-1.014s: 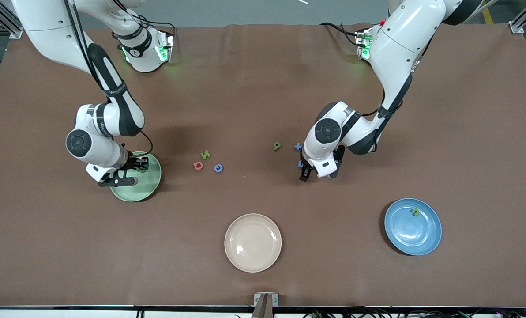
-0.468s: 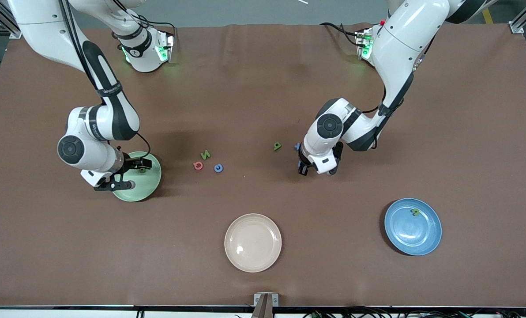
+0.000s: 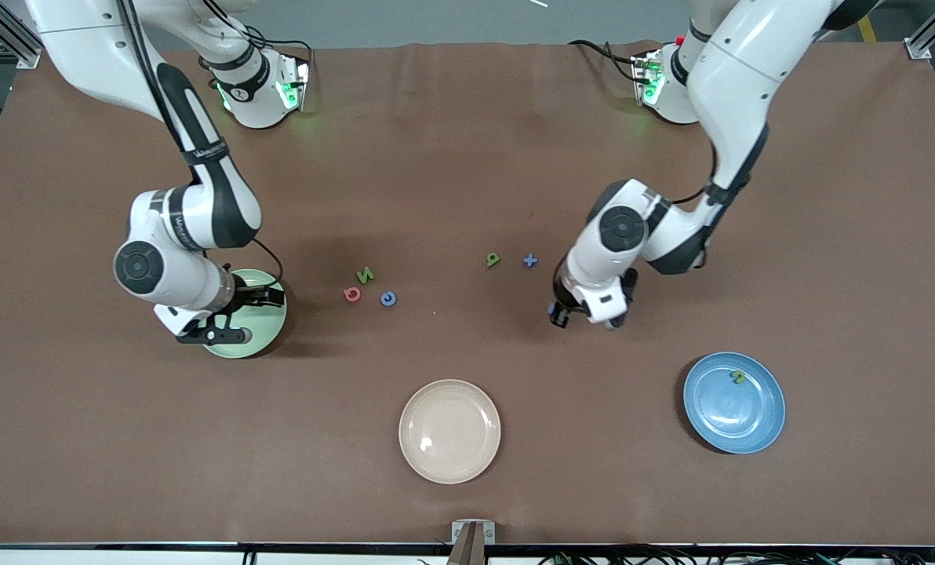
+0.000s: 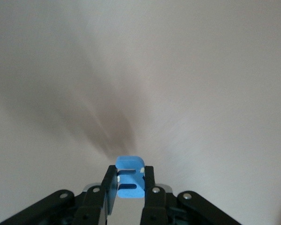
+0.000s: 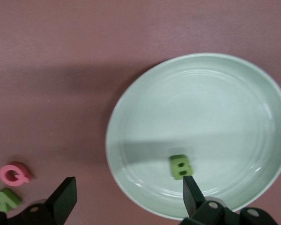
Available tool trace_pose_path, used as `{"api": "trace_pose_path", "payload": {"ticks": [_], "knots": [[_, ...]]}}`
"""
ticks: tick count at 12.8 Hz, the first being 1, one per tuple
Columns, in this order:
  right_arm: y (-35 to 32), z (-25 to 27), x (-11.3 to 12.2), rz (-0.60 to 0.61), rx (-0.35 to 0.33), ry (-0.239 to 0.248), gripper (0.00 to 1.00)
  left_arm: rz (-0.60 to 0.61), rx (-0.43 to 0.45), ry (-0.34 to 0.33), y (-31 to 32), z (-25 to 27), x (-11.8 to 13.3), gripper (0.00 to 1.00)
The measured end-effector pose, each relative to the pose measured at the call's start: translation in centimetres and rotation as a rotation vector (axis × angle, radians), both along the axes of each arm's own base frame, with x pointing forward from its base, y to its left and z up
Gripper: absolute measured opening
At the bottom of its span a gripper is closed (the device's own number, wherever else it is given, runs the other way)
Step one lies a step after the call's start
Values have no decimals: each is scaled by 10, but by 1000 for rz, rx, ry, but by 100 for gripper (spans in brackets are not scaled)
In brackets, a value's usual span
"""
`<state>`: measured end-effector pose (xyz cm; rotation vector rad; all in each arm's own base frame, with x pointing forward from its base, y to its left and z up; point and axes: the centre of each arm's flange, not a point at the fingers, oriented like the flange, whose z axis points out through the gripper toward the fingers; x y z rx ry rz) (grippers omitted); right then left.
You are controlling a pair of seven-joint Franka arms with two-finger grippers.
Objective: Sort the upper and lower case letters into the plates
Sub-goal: 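Carry the blue m to the blue plate while the right gripper reaches Q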
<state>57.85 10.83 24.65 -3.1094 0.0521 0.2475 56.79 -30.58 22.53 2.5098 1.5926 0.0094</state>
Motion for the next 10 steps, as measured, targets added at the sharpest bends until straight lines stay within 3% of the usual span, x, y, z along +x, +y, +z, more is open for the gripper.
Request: {"api": "trace_pose_path", "payload": {"ticks": [3,5,8,10], "knots": [[45,5,-4,-68,-13,-29,100,-82,19,-79,76,28,50,27],[78,5,-8,-127,-14,-75,100,-171,61,-90,141,34,75,27],[122,-22,-18,-222,-11,-130,100,-281,107,-100,252,30,94,27],[146,-46,-29,-252,-13,-144,100,-298,110,-105,287,22,103,27]]}}
